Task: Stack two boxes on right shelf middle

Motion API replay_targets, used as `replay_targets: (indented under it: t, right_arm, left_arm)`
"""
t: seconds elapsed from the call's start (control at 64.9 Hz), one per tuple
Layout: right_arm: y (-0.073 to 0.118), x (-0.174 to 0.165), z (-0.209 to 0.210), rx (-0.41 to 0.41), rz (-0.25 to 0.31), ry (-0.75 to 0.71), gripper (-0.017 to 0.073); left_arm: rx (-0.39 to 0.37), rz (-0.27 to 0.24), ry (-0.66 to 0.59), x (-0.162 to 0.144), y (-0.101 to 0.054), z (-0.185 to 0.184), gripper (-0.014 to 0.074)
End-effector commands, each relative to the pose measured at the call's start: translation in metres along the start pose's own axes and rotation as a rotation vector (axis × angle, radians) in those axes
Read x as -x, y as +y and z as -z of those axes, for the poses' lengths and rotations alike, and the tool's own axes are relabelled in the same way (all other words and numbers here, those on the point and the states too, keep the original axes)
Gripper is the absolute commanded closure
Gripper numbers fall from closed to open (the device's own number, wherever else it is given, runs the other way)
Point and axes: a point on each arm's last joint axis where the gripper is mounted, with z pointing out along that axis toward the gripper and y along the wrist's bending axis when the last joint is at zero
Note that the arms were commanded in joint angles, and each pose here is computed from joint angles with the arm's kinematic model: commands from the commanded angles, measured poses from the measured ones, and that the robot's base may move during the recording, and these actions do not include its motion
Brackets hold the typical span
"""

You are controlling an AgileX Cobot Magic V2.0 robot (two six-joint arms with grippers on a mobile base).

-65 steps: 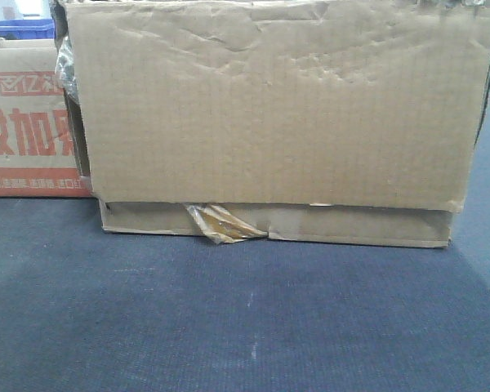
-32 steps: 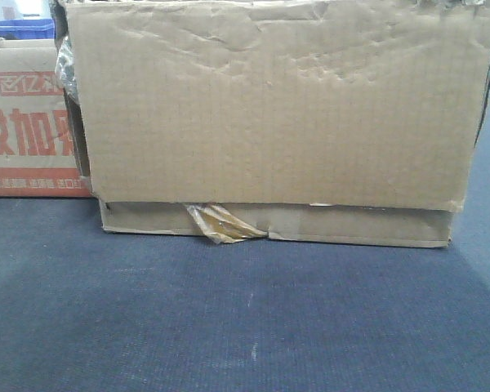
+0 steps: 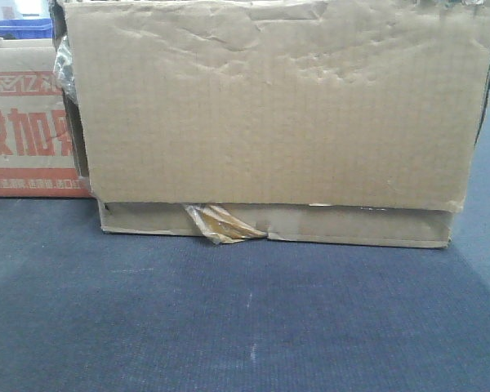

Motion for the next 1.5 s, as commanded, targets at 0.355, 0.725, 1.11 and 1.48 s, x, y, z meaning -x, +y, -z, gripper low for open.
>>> replay_targets:
  t: [0.355, 0.725, 1.11, 1.48]
  right_arm:
    - [0.009, 0.136, 0.013, 0.029, 0.014, -0.142, 0.0721]
    - [0.011, 0.164, -0.052, 0.027, 0.013, 0.079, 0.0200]
    - [0.011, 0.155, -0.070, 0.023, 0.012, 0.141, -0.0009]
    - [0.011, 0.155, -0.070, 0.026, 0.012, 0.141, -0.0009]
  left_arm:
    - [-0.001, -0.015, 0.002, 0.123, -0.003, -0.002, 0.0704]
    - [0.010, -0.016, 0.370, 0.149, -0.004, -0.064, 0.0374]
    - [-0.005, -0.027, 0.474, 0.156, -0.006, -0.107, 0.0015]
    - [0.030, -0.088, 0.776, 0.168, -0.001, -0.238, 0.0016]
